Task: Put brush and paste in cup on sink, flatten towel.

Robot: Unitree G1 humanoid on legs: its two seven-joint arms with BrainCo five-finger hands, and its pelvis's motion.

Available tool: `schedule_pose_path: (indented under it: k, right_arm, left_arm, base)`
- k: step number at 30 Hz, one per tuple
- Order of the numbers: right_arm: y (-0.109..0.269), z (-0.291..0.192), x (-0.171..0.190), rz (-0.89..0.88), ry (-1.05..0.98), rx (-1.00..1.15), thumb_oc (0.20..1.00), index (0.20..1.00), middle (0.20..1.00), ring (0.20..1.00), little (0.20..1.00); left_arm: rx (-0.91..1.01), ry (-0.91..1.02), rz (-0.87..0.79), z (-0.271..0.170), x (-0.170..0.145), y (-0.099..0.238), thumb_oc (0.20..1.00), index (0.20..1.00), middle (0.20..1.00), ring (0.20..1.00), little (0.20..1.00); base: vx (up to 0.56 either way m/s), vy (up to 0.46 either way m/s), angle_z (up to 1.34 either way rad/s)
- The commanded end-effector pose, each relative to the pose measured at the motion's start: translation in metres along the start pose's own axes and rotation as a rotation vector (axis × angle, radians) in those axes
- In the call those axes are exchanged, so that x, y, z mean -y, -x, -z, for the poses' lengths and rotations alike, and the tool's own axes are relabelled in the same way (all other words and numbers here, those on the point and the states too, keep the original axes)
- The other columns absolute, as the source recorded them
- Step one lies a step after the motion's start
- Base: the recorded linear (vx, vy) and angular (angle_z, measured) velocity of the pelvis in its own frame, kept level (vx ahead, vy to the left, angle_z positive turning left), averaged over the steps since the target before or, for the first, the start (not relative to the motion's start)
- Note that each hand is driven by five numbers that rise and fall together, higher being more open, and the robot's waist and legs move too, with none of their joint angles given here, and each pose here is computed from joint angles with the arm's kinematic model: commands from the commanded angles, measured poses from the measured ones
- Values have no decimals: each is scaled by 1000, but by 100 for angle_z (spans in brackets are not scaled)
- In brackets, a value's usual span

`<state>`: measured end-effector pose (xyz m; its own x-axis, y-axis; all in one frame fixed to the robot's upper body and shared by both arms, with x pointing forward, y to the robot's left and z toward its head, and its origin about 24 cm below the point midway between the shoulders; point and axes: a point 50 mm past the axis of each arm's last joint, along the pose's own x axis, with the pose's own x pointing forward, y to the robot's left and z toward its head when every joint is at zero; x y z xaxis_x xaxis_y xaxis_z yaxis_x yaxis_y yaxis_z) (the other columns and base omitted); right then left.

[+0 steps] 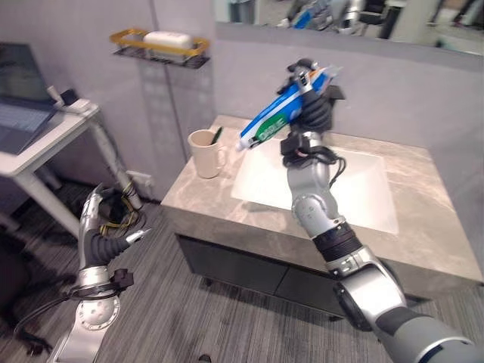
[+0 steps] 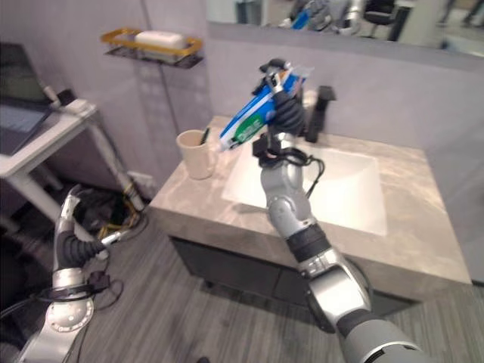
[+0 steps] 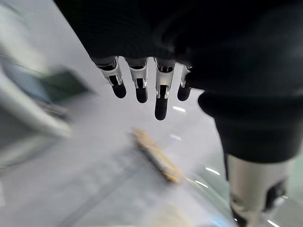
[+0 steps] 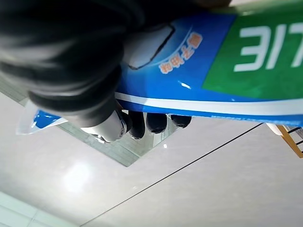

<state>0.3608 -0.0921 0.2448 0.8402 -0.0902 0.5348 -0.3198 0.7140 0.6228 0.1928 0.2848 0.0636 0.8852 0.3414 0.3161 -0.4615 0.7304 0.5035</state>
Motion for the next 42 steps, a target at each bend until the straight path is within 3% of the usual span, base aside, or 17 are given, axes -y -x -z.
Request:
schedule_pose_path:
  k: [1,5,12,24,42]
  right_arm:
    - [-32,-47,-41,-119,34,220,200,200,200,200,200]
    - [-48,-70,-41,-126,182,282,200,200,200,200,200]
    - [-58,-82,-54,-158,251,322,200,200,200,200,200]
    - [-69,-99,-60,-165,320,361,200,200,200,200,200]
    - [-75,-109,-64,-177,416,386,200,200,200,200,200]
  left_arm:
    - [36,3,64,-3,-8,-11,1000,1000,1000,1000,1000]
    - [-155,44,188,28,6,10,1000,1000,1000,1000,1000]
    - [-218,50,274,38,10,22,1000,1000,1000,1000,1000]
    - [-191,0,385,35,16,20,1000,1000,1000,1000,1000]
    - [-189,-10,420,36,20,16,1000,1000,1000,1000,1000]
  base:
    - [29,-11,37]
    - [25,6,31]
    - [19,14,8]
    - [10,22,9]
    - [2,20,4]
